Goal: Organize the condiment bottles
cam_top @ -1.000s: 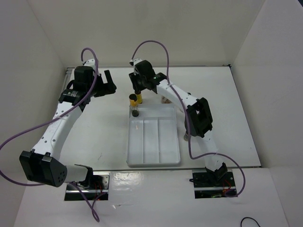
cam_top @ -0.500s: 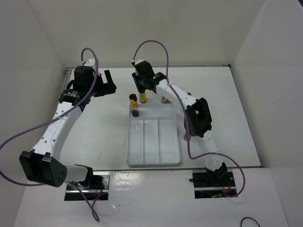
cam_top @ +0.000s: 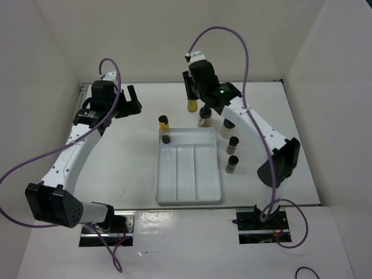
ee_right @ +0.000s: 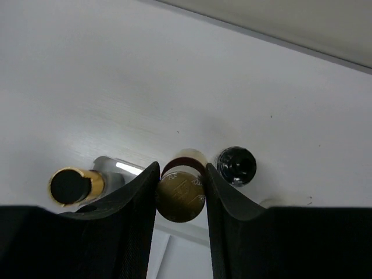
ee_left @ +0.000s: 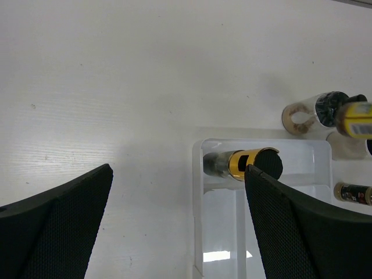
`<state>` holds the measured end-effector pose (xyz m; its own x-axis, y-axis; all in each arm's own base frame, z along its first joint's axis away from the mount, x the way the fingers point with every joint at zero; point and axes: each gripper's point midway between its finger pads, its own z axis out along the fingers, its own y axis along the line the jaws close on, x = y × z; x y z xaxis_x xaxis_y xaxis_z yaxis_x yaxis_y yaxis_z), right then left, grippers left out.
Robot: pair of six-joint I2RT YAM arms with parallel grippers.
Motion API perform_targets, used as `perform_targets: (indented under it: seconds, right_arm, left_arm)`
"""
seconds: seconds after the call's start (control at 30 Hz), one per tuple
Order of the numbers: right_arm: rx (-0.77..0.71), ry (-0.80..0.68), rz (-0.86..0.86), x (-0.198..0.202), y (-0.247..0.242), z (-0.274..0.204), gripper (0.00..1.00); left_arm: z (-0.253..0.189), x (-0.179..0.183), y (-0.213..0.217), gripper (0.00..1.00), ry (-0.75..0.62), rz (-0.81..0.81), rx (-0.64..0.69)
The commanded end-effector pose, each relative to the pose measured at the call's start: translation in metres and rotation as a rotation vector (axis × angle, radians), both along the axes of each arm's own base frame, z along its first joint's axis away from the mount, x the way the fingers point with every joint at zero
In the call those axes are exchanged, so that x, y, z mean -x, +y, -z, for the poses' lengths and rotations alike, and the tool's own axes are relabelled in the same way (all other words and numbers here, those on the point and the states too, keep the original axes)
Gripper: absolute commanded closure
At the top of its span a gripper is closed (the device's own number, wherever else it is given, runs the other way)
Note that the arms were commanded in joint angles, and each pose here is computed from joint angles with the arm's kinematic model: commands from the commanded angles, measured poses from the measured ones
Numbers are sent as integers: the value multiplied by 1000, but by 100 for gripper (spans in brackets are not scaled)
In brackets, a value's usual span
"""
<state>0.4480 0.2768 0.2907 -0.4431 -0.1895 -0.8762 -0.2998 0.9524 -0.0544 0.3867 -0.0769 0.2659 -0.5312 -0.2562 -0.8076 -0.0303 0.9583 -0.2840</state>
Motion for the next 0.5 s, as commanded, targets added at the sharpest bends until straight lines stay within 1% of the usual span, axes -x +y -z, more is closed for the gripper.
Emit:
perform_targets:
  seconds: [0.0, 0.03, 0.07, 0.1, 0.13, 0.17, 0.2, 0.27, 0.33, 0.47]
  right_arm:
    - [-153, -107, 1, 25, -13, -61, 100]
    - [-157, -98, -9, 33, -10, -58, 100]
    - [-142, -65, -14, 41, -9, -42, 100]
    - [-166, -78, -9, 49, -10, -49, 100]
    - [-154, -59, -18, 60, 0, -35, 100]
    - [-146, -63, 5, 66, -2, -33, 100]
    - [-175, -68, 5, 74, 2, -37, 100]
    - [-176, -34, -4, 86, 6, -23, 100]
    - [-213, 3, -9, 97, 9, -12, 100]
    - [-304, 34, -97, 121, 26, -4, 100]
  left_arm:
    - [-4, -12, 6, 0, -35, -22, -1]
    - [-4, -12, 6, 0, -35, -22, -1]
    - [-4, -13, 10, 0, -35, -31, -1]
    - [5, -15, 13, 0, -14, -40, -5]
    - [5, -15, 15, 0, -14, -48, -10]
    - [10, -17, 20, 0, -2, -62, -11]
    - [10, -19, 28, 0, -1, -86, -4]
    - [14, -21, 36, 0, 10, -106, -5]
    - [16, -22, 37, 0, 12, -105, 15]
    - [22, -22, 44, 0, 15, -117, 20]
